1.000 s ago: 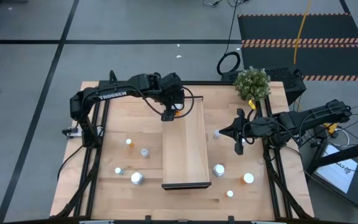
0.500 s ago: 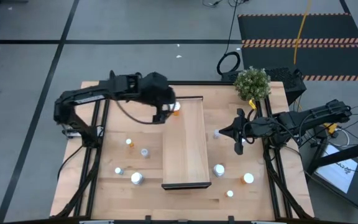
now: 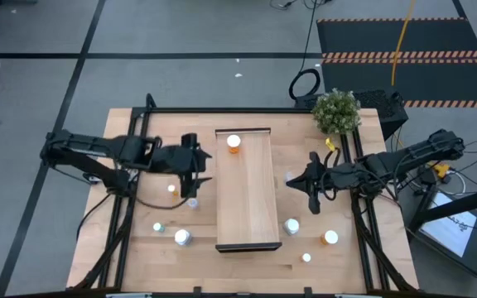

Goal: Pick and place medicine bottles onto shelf by color
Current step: Put the large orange pill bottle on the shelf aligned with the other large orange pill bottle

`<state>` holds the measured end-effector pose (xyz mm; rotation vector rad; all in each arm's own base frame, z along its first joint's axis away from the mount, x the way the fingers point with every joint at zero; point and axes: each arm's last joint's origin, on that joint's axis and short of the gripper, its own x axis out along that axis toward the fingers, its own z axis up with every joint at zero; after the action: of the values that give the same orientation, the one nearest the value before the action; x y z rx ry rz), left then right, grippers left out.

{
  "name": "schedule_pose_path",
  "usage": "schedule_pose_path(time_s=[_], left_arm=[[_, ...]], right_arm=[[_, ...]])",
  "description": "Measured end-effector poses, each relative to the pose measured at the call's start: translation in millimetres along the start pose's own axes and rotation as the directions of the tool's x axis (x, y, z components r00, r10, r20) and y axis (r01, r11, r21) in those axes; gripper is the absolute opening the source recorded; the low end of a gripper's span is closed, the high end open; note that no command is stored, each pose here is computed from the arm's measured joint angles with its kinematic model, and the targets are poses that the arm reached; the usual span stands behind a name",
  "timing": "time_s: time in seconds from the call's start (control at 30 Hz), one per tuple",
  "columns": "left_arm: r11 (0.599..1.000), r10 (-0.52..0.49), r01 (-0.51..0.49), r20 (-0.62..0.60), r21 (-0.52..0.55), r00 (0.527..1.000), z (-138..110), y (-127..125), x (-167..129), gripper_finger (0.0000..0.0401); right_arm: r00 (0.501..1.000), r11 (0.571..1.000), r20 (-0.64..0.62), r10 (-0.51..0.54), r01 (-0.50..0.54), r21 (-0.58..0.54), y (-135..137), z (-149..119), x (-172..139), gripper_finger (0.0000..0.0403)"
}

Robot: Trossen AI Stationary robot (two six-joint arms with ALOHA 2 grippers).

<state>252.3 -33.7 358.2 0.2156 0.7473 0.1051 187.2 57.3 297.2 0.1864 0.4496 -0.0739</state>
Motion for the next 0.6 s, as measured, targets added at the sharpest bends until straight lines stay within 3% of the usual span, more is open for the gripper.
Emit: schedule_pose_path(time_s=[0.13, 0.37, 0.6], left_arm=[[0.999, -0.03, 0.032, 0.062, -0.021, 0.998, -14, -20, -1, 0.031], [0.996, -0.071, 0.074, 0.071, -0.043, 0.995, -29, -44, 4, 0.031], [0.991, -0.055, 0.066, 0.091, -0.118, 0.994, -33, -51, 10, 0.031]], right_arm=[[0.998, 0.998, -0.036, 0.059, -0.059, -0.016, 13, 0, -10, 0.0019], [0.965, 0.997, -0.253, 0.067, -0.055, 0.052, 30, -12, -25, 0.0049], [0.881, 0.99, -0.455, 0.133, -0.102, 0.093, 48, -24, -33, 0.0094]])
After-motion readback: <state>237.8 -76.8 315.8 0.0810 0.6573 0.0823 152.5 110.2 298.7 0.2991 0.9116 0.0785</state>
